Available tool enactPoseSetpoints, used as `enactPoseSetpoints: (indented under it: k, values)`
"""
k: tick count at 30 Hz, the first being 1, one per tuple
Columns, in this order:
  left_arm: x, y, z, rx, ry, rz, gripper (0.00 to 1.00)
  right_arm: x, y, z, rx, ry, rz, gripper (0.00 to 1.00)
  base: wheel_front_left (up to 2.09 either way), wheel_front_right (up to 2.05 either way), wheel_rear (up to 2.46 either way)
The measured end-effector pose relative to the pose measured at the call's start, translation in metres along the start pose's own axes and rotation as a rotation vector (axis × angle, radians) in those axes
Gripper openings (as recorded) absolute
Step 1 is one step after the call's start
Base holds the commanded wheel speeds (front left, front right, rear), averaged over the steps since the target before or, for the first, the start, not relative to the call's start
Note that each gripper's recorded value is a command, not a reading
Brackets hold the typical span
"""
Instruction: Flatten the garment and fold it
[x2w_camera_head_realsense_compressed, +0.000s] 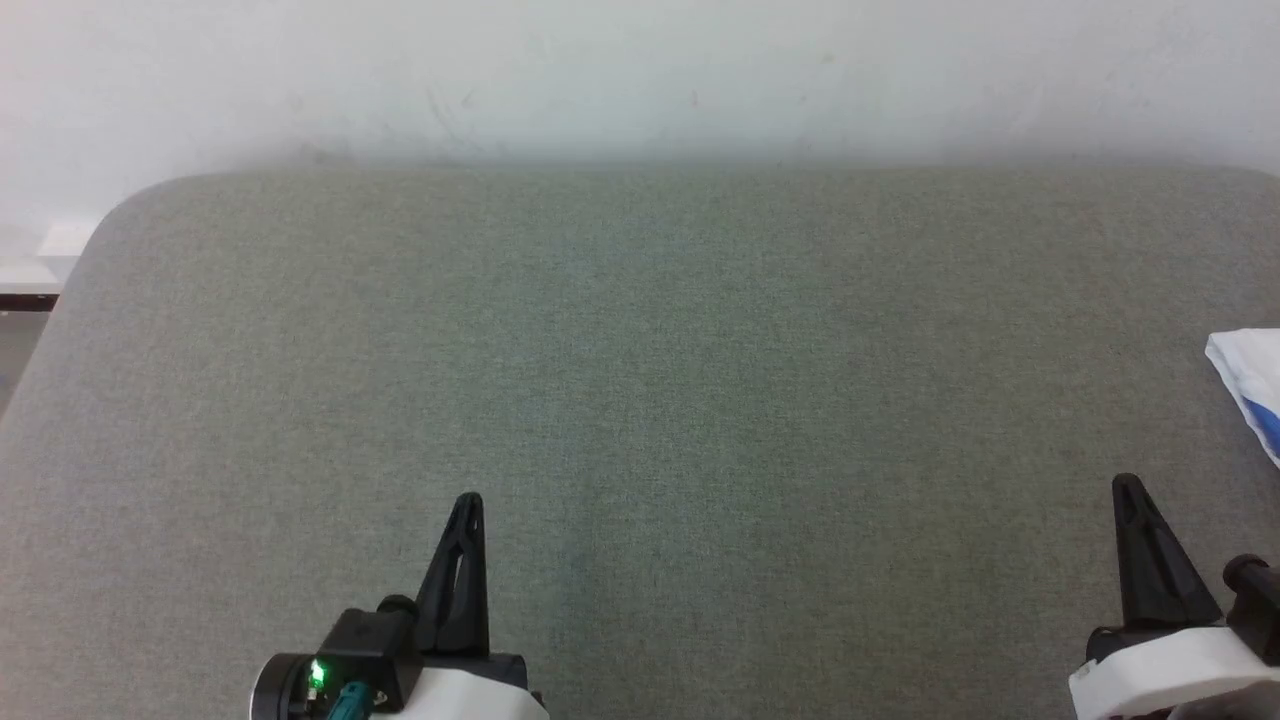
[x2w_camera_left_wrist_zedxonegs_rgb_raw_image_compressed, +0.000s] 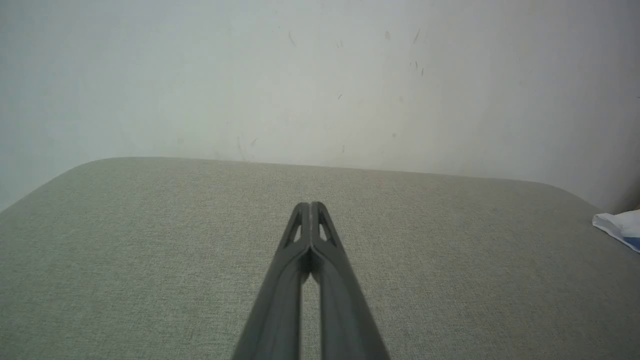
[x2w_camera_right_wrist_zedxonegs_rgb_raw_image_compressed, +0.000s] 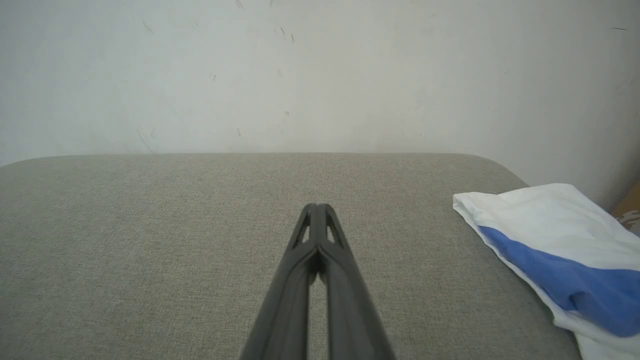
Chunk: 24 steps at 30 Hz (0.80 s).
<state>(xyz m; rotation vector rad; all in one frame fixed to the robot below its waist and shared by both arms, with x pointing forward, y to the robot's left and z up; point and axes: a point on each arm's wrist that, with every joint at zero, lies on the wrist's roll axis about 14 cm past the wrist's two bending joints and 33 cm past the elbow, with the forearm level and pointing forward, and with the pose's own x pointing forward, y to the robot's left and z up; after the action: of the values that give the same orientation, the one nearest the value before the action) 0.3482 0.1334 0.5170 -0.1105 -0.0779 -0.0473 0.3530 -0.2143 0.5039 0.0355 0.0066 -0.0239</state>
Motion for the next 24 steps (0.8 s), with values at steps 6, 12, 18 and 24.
enactPoseSetpoints:
  k: [6,12,18,24]
  values:
    - [0.000,0.002,-0.001,0.010,0.011,-0.001,0.00,0.000,0.002,0.001,-0.003,-0.001,0.006,0.00,0.00,0.00,0.00]
    - [0.001,0.005,-0.001,0.018,0.013,0.003,0.00,0.002,0.004,0.002,-0.006,-0.002,0.013,0.00,0.00,0.00,0.00]
    - [0.003,0.006,0.001,0.027,0.012,0.002,0.00,0.003,0.008,0.004,-0.011,-0.002,0.023,0.00,0.00,0.00,0.00]
    - [0.004,0.009,0.001,0.033,0.017,0.004,0.00,0.003,0.011,0.003,-0.011,0.002,0.033,0.00,0.00,0.00,0.00]
